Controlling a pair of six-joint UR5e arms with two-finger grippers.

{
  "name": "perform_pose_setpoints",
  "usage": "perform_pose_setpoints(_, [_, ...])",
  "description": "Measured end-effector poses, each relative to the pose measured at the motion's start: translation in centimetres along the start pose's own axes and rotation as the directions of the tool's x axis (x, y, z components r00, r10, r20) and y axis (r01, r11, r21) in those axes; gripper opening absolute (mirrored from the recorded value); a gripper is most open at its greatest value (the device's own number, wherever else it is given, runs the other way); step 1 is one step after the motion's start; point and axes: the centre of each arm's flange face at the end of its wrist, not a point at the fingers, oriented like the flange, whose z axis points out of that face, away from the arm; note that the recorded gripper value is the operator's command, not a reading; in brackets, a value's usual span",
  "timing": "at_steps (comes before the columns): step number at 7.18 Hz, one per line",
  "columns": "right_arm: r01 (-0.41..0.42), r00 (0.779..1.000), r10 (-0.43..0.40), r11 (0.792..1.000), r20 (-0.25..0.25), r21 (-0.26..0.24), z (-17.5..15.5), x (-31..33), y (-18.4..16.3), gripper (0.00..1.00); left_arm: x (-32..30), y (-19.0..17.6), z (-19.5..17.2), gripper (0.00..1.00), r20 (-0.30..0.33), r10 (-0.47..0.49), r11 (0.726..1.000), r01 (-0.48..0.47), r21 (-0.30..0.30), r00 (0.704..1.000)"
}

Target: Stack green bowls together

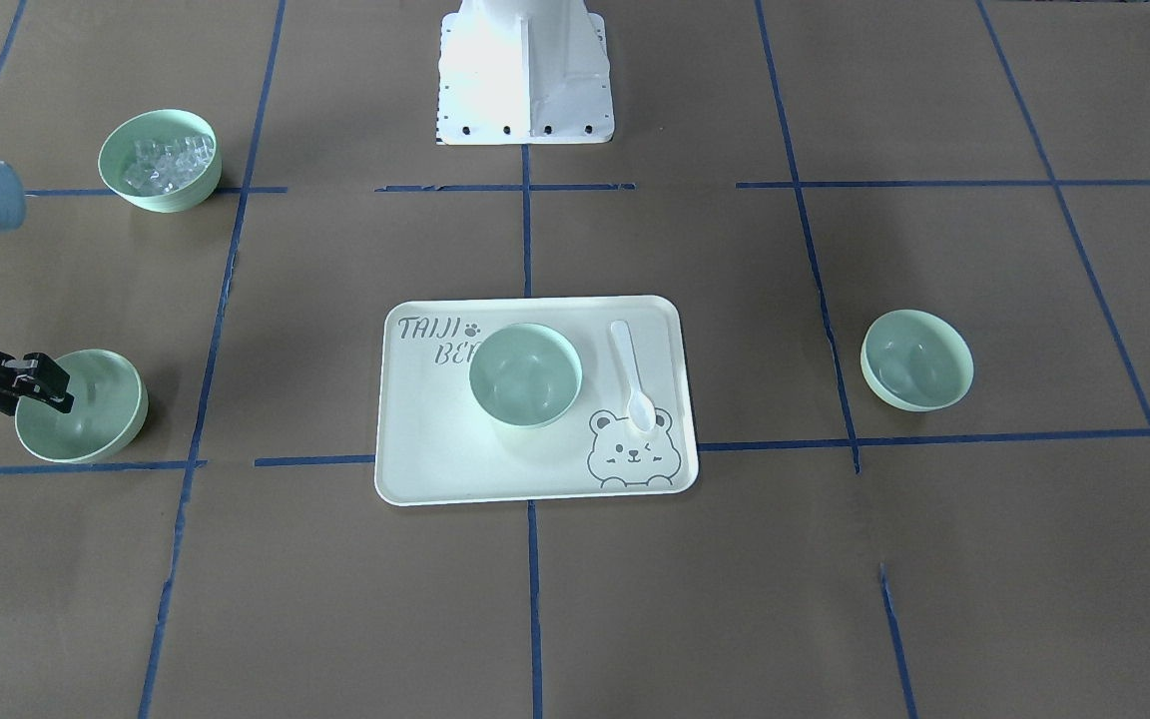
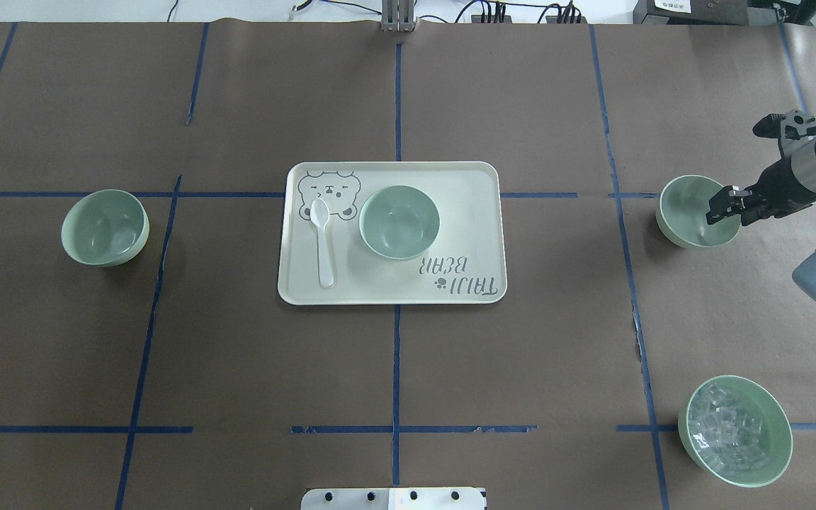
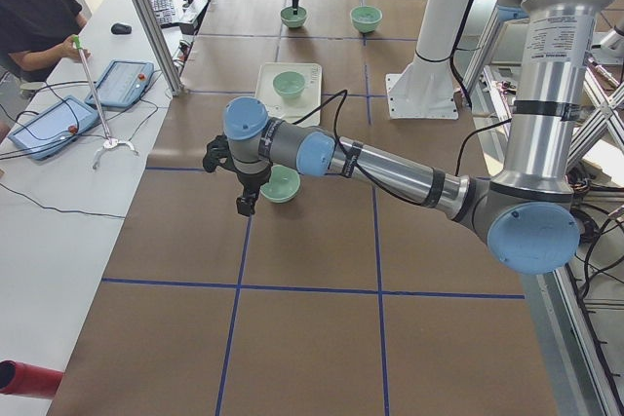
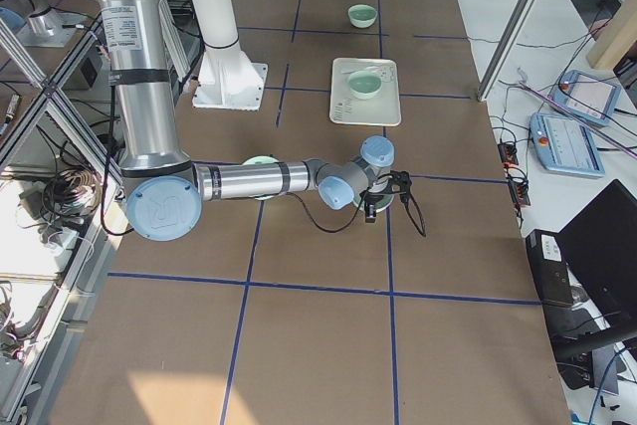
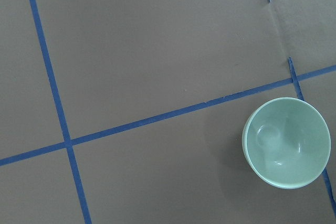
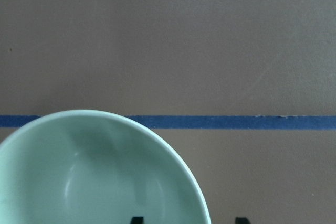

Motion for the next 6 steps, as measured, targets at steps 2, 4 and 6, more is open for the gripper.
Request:
perform_pose_setpoints(2, [0.015,1.0,-0.015,1.0,0.016,0.003,-0.4,-1.2,-0.2,0.0,0.2,0.0,-0.2,1.0,0.002,0.005,1.0,-0.005,0.004,1.0])
perform_pose_setpoints(4, [-0.035,0.997,0.032,0.999,0.073,0.035,-4.6,-7.5,-1.4,0.0,0.6,0.0,-0.5,1.0,0.004,0.012,1.0,-0.012,0.01,1.0])
perform_pose_setpoints(6, [-0.142,0.975,0.138,0.99,0.174,0.011,-8.8,-21.8,-1.7,0.0,0.8,0.0,-0.7,1.0,0.004,0.016,1.0,-0.016,0.014,1.0])
